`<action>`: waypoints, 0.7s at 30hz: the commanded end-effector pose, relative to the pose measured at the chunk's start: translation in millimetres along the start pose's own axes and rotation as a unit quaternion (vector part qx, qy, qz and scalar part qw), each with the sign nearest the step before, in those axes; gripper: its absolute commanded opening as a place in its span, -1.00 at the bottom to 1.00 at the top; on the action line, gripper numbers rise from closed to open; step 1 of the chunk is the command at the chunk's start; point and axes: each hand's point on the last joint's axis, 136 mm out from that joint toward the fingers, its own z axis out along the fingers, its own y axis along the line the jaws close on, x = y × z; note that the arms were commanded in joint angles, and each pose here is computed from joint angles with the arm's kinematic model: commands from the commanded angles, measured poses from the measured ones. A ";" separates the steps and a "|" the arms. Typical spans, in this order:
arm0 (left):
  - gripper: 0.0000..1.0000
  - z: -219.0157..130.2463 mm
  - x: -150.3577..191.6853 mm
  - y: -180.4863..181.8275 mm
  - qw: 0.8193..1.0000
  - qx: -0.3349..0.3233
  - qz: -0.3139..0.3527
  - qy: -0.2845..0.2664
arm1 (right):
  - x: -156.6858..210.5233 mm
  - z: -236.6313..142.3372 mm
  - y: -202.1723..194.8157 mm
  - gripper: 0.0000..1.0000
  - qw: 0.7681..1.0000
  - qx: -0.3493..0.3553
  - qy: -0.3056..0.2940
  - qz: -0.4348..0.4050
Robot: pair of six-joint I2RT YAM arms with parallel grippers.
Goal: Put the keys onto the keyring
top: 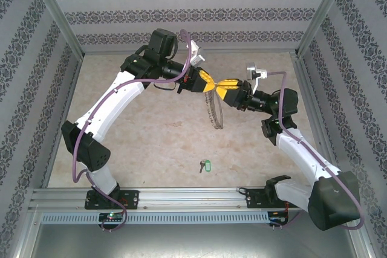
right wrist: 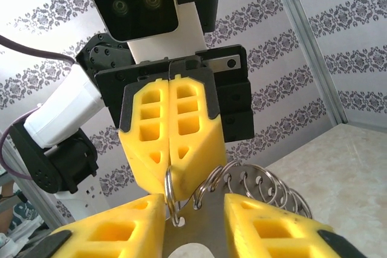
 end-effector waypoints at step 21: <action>-0.40 -4.9 -23.5 1.8 0.999 -0.029 0.013 -0.031 | -25.1 7.0 4.5 -1.00 0.998 -0.002 -0.035 -0.048</action>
